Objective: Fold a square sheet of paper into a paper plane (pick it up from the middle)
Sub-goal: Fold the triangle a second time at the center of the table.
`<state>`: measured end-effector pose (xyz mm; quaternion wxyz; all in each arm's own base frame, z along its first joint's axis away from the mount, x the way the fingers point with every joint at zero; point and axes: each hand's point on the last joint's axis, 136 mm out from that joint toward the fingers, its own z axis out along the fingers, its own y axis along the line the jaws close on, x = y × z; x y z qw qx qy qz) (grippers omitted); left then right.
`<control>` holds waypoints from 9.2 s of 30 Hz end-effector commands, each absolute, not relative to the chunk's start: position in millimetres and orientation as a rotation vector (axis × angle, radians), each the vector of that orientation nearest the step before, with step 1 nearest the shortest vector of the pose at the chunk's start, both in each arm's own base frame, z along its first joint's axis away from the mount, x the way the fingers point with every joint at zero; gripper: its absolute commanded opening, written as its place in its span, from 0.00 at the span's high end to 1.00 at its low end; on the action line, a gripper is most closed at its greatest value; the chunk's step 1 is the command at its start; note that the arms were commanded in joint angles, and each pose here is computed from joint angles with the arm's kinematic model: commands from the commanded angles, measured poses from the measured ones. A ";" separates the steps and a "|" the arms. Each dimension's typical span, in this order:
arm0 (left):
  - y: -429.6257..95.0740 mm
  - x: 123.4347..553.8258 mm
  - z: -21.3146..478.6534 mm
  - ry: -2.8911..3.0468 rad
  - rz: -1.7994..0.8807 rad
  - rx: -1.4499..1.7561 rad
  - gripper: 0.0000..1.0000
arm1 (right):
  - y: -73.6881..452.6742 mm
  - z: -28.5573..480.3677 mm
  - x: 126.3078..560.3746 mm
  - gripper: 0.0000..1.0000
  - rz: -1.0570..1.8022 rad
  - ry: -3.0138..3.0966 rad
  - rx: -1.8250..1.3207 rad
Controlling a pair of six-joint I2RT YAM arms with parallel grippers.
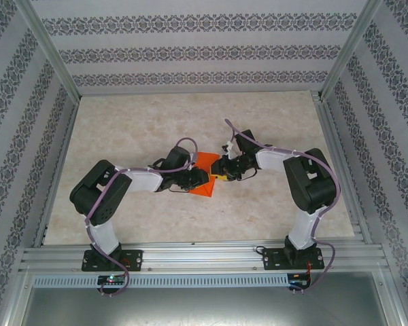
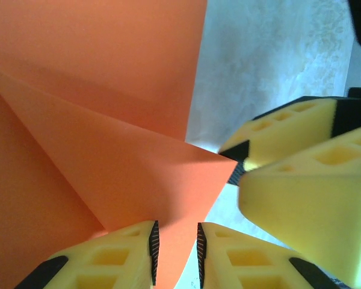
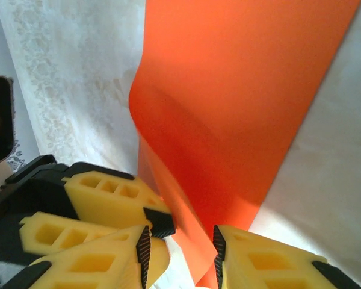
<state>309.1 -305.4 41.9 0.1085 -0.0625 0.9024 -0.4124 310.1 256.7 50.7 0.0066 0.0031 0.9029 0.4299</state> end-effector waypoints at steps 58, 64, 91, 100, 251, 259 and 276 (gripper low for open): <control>-305.5 330.6 57.5 2.613 -1.196 -0.181 0.77 | 255.8 23.0 313.7 0.93 1.185 2.911 -0.172; -306.1 330.8 46.0 2.650 -1.181 -0.199 0.79 | 257.2 22.8 313.2 0.93 1.182 2.914 -0.182; -302.5 327.0 34.0 2.696 -1.149 -0.223 0.80 | 256.7 16.8 319.0 0.93 1.119 2.943 -0.184; -304.6 327.2 34.7 2.693 -1.161 -0.215 0.80 | 254.4 13.0 319.7 0.92 1.084 2.958 -0.183; -251.3 311.5 -29.4 2.936 -0.866 -0.330 1.00 | 299.1 30.2 280.4 0.99 0.899 2.983 -0.298; -248.8 309.1 -33.6 2.944 -0.853 -0.343 1.00 | 294.5 20.8 285.8 1.00 0.839 2.992 -0.289; -246.2 305.3 -40.4 2.959 -0.840 -0.366 1.00 | 288.9 9.1 288.3 1.00 0.838 3.014 -0.277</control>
